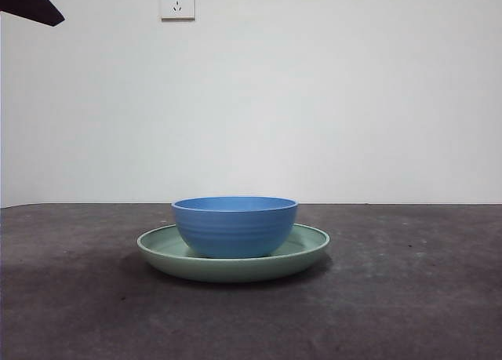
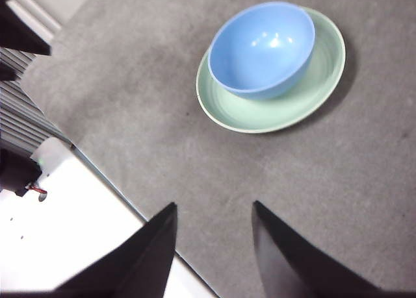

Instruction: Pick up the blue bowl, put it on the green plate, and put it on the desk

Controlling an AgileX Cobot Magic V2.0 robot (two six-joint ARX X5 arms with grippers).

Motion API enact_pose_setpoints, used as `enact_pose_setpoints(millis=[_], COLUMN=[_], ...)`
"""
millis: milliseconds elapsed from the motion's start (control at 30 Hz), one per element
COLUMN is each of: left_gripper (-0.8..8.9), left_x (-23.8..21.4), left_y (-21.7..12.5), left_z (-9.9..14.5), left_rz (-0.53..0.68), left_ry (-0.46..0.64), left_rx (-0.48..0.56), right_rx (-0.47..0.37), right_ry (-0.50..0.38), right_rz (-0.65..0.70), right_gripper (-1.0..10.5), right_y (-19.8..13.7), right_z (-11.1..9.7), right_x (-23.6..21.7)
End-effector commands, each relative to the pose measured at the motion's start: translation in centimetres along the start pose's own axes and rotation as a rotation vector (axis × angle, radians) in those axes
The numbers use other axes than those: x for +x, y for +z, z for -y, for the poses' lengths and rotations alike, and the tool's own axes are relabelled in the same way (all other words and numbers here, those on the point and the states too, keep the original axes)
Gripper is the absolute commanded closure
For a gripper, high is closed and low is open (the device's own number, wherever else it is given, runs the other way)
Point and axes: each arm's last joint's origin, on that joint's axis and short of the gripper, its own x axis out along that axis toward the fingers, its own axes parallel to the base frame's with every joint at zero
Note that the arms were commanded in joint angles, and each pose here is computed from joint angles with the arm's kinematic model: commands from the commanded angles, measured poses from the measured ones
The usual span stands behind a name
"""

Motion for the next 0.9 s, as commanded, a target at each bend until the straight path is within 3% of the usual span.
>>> enact_pose_setpoints(millis=[33,567,600,733,900], left_gripper=[5.34,5.42,5.61,8.03,8.04], left_x=[-0.12,-0.11,-0.11,-0.11,-0.11], left_y=[0.37,0.37,0.37,0.37,0.38], left_z=[0.17,0.16,0.16,0.16,0.16], left_rz=[0.012,0.012,0.012,0.012,0.013], left_ry=[-0.008,-0.008,-0.008,-0.008,-0.008], left_rx=[0.018,0.017,0.017,0.018,0.018], right_rx=[-0.042,-0.040,-0.040,-0.040,-0.043], right_ry=[0.012,0.012,0.012,0.010,0.005], right_rz=[0.028,0.024,0.023,0.006,0.005], right_gripper=[7.6,7.6,7.7,9.3,9.4], right_y=[0.18,0.04,0.02,-0.16,-0.18], right_z=[-0.47,-0.51,-0.51,-0.48,-0.47], right_x=[-0.61,-0.72,-0.72,-0.71,-0.72])
